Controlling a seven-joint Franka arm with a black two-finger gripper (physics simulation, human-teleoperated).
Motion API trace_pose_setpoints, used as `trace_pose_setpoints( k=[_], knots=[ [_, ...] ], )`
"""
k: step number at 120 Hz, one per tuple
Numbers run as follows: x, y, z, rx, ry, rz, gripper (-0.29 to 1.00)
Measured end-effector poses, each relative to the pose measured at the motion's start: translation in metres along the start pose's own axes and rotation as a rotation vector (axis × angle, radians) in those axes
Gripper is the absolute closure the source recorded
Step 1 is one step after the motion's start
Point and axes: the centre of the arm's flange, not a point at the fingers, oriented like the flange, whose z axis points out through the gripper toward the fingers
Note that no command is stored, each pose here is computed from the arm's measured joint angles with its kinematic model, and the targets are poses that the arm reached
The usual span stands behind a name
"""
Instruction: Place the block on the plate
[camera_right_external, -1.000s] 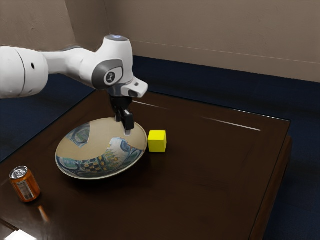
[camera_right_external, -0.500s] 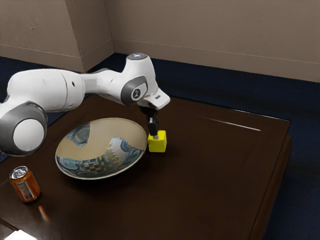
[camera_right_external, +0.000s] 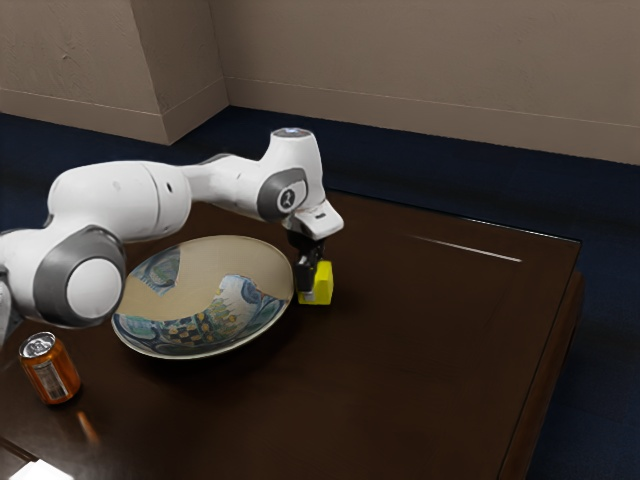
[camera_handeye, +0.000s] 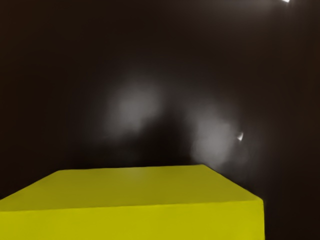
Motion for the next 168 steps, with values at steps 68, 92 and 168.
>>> trace_pose_setpoints(
  k=[68, 92, 168],
  knots=[
    [0.013, -0.002, -0.059, 0.070, 0.053, 0.078, 0.34],
    [-0.110, 0.030, -0.128, 0.069, -0.029, -0.063, 0.32],
    [-0.181, 0.054, -0.152, 0.210, 0.086, -0.259, 0.06]
  ],
)
